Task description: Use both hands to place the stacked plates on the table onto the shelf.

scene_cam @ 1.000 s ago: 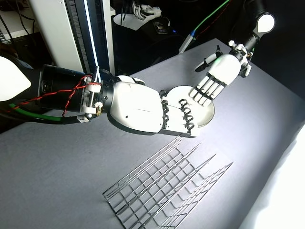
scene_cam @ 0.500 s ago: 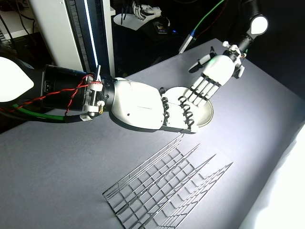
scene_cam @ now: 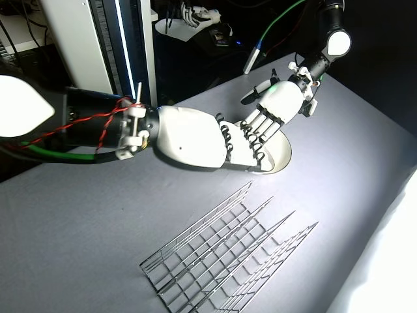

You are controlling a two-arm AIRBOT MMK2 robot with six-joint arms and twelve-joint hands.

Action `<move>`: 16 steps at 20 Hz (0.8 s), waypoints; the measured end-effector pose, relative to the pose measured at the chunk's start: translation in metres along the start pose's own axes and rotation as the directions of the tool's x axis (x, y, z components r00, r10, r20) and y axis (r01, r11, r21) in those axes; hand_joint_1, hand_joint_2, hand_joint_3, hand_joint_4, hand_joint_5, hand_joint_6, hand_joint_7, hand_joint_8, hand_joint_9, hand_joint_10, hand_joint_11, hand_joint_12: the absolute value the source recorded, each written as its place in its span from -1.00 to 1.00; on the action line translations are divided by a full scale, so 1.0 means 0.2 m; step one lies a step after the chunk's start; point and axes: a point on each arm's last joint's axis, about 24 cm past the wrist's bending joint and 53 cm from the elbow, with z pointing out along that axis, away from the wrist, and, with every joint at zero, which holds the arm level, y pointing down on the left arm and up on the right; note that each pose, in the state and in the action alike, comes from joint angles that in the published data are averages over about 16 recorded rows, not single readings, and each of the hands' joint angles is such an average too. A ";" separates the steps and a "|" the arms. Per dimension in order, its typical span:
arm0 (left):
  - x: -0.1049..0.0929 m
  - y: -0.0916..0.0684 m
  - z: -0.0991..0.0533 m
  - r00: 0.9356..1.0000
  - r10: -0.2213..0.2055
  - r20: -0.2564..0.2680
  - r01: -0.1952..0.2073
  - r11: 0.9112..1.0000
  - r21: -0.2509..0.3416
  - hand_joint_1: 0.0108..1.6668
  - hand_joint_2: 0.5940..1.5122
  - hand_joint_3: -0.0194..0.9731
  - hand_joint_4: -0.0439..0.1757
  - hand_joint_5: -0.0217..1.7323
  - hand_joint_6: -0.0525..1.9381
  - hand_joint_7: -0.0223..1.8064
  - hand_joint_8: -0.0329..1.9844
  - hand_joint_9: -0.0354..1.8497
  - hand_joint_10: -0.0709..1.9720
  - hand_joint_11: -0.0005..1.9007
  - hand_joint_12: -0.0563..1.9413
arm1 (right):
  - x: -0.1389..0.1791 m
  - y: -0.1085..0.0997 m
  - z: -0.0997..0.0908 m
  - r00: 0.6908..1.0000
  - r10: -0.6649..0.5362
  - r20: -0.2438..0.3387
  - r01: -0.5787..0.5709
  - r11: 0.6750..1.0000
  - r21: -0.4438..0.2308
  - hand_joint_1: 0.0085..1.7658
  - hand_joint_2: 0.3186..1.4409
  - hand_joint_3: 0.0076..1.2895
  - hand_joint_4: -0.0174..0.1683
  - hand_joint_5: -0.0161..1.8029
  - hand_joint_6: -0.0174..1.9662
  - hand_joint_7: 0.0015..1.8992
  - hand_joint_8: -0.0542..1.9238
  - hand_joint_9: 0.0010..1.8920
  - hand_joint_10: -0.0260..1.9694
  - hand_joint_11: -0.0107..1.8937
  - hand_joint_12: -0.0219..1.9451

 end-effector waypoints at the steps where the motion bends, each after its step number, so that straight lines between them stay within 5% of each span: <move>1: 0.00 0.00 0.01 1.000 0.001 0.001 -0.001 1.000 0.003 -0.99 0.21 -0.95 -0.67 -1.00 -0.98 -0.99 -0.99 -0.95 -0.93 -0.98 -0.95 | 0.01 0.01 0.01 1.000 -0.009 -0.006 0.008 1.000 -0.010 -0.03 -0.10 -0.99 -0.77 -0.95 -0.95 -0.98 -0.94 -0.98 -0.96 -0.97 -0.95; 7: -0.01 -0.02 0.03 1.000 -0.005 0.001 0.005 1.000 0.023 -0.99 0.21 -0.95 -0.65 -0.99 -0.97 -0.99 -0.99 -0.96 -0.94 -0.98 -0.96 | 0.06 0.08 0.08 0.999 -0.042 -0.028 0.041 0.997 -0.058 0.17 -0.01 -0.99 -0.77 -0.88 -0.95 -0.93 -0.94 -0.94 -0.96 -0.97 -0.77; 16: -0.01 0.01 0.00 0.999 -0.044 0.002 0.044 0.999 0.029 -0.99 0.20 -0.95 -0.60 -0.99 -0.96 -0.99 -0.99 -0.97 -0.95 -0.99 -0.96 | 0.05 0.12 0.12 0.998 -0.051 -0.025 0.049 0.996 -0.078 0.17 0.09 -0.99 -0.77 -0.79 -0.96 -0.87 -0.94 -0.89 -0.96 -0.97 -0.54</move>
